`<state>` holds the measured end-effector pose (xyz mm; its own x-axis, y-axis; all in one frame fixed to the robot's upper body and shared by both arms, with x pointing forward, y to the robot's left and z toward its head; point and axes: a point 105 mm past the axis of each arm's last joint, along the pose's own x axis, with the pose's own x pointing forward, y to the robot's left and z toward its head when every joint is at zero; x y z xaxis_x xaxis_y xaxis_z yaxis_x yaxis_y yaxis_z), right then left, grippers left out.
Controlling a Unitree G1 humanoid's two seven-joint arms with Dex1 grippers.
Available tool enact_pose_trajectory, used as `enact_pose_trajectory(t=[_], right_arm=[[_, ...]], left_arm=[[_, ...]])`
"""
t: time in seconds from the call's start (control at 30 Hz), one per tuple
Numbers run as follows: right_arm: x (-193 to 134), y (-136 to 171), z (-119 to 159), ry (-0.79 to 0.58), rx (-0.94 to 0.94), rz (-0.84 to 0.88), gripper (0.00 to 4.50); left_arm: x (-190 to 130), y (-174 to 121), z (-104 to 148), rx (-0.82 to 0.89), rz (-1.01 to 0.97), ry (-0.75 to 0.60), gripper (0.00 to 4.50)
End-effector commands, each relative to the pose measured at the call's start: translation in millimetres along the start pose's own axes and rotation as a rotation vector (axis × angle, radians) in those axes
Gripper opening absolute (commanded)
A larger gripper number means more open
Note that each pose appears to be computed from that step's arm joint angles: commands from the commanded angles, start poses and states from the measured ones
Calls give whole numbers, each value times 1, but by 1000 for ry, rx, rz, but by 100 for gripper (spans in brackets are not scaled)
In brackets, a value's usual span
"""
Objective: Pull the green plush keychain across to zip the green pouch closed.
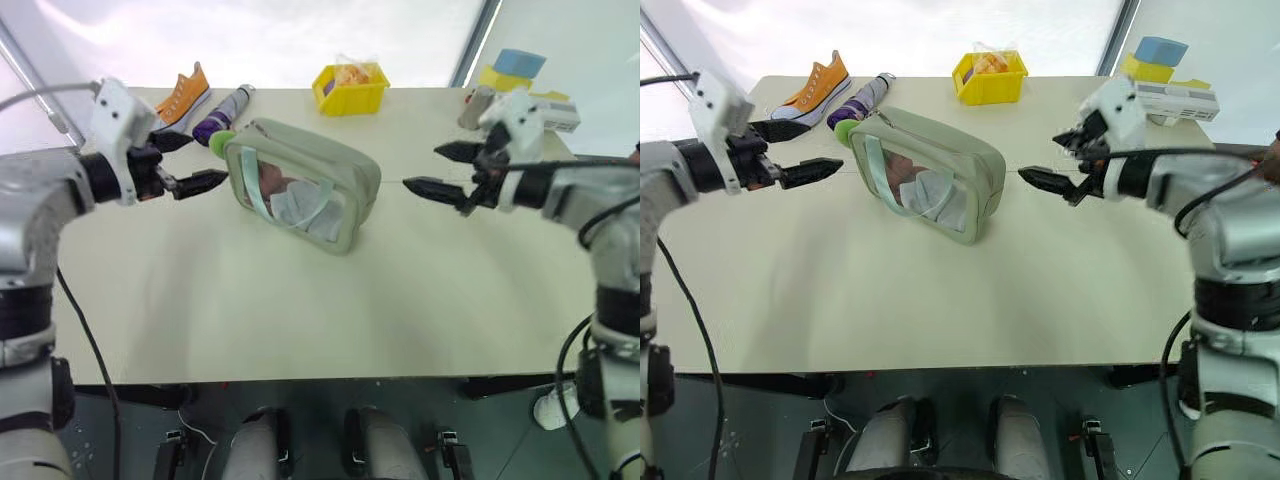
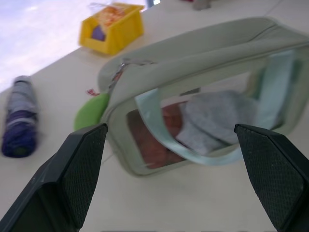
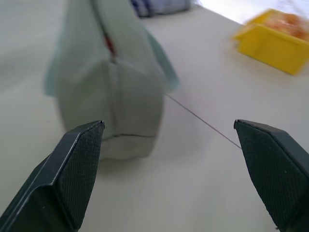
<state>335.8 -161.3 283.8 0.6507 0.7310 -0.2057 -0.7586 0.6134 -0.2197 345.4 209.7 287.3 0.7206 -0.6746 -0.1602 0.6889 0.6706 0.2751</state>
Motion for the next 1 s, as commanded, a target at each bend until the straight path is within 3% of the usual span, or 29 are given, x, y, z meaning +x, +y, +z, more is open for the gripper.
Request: enact_pose_trajectory(t=[0.03, 0.2, 0.3, 0.53, 0.83, 0.97, 1.0], right_arm=[[2, 5, 12, -31, -12, 51, 446], [8, 11, 10, -22, -26, 42, 446], [18, 19, 28, -67, -49, 65, 446], [75, 40, 53, -114, -100, 50, 446], [127, 49, 10, 37, -264, 69, 446], [128, 49, 6, 54, -348, 95, 336], [127, 49, 6, 56, -371, 104, 289]], left_arm=[[-4, 4, 13, 55, -22, -22, 450], [0, 12, 9, 78, 35, -28, 450], [-2, 14, 5, 95, 50, -12, 450], [-13, -10, 29, 129, 4, -35, 450], [0, -59, 18, 93, -47, -56, 450], [-2, -63, 22, 50, -27, -85, 450], [-3, -64, 22, 49, -21, -86, 450]])
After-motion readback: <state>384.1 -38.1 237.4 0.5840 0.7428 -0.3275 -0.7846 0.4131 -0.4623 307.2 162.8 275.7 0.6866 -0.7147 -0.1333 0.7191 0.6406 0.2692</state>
